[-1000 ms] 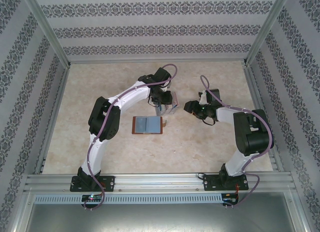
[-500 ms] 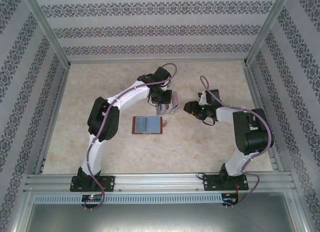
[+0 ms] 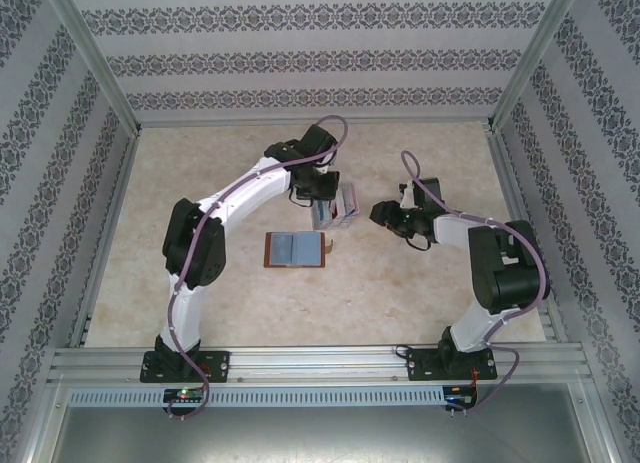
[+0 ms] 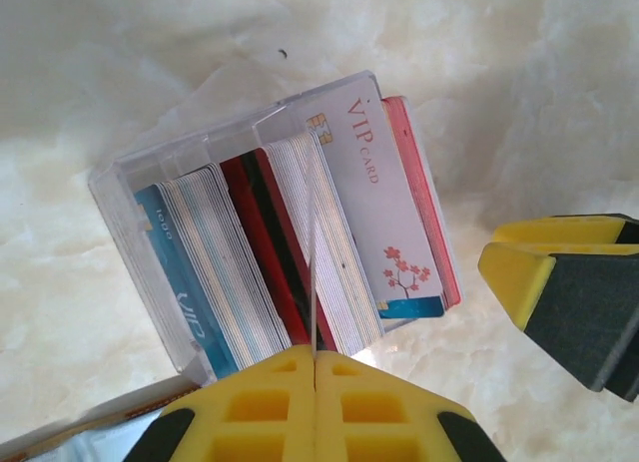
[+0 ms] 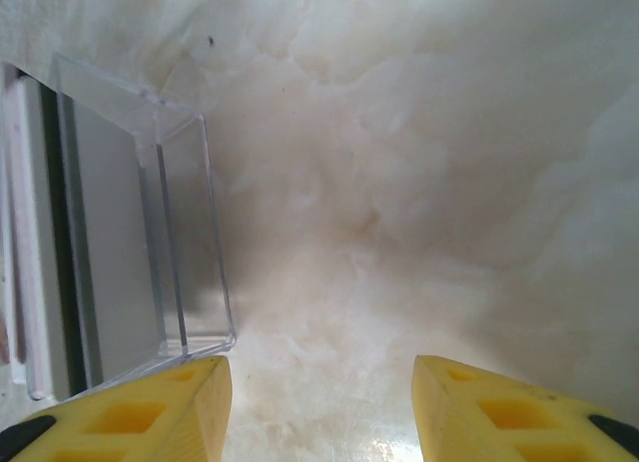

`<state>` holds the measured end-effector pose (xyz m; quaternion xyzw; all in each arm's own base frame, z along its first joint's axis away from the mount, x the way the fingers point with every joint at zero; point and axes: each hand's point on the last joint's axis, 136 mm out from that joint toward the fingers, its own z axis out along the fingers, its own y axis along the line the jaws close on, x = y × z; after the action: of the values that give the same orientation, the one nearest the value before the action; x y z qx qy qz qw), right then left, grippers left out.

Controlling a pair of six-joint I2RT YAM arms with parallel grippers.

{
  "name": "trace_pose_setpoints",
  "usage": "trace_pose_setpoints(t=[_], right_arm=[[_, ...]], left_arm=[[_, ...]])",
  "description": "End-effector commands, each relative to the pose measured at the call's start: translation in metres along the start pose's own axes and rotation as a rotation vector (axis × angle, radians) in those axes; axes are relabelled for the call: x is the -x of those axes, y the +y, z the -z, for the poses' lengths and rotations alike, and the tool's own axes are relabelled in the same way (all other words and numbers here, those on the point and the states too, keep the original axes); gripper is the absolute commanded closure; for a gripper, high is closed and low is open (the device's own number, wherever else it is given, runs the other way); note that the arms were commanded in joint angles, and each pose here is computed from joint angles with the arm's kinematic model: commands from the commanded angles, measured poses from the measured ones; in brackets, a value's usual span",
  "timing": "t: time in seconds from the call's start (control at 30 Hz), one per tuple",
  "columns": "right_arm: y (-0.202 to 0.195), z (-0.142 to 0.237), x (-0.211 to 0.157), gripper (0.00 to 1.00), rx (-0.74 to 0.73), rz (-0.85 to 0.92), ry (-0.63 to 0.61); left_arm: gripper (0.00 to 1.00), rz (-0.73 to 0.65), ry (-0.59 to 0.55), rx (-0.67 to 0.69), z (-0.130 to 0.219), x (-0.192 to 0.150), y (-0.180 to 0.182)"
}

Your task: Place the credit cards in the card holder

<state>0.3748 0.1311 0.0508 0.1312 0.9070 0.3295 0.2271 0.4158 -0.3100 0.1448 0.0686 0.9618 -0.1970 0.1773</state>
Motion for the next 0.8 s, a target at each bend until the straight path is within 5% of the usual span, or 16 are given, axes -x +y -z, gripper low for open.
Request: trace_pose_setpoints(t=[0.0,0.23,0.5,0.77], right_arm=[[0.001,0.019,0.014,0.48,-0.045,0.045,-0.090],[0.058,0.048,0.024,0.47,0.135,0.132,-0.160],[0.162,0.069,-0.002,0.45,0.447,0.347,-0.077],[0.176,0.067,-0.018,0.43,0.475,0.376,-0.018]], left_arm=[[1.00,0.034,-0.032,-0.054,0.040,0.002,-0.008],[1.00,-0.012,-0.049,-0.252,0.079,-0.002,-0.036],[1.00,-0.041,-0.048,-0.378,0.092,-0.019,-0.030],[1.00,0.025,-0.064,-0.246,0.089,-0.029,0.005]])
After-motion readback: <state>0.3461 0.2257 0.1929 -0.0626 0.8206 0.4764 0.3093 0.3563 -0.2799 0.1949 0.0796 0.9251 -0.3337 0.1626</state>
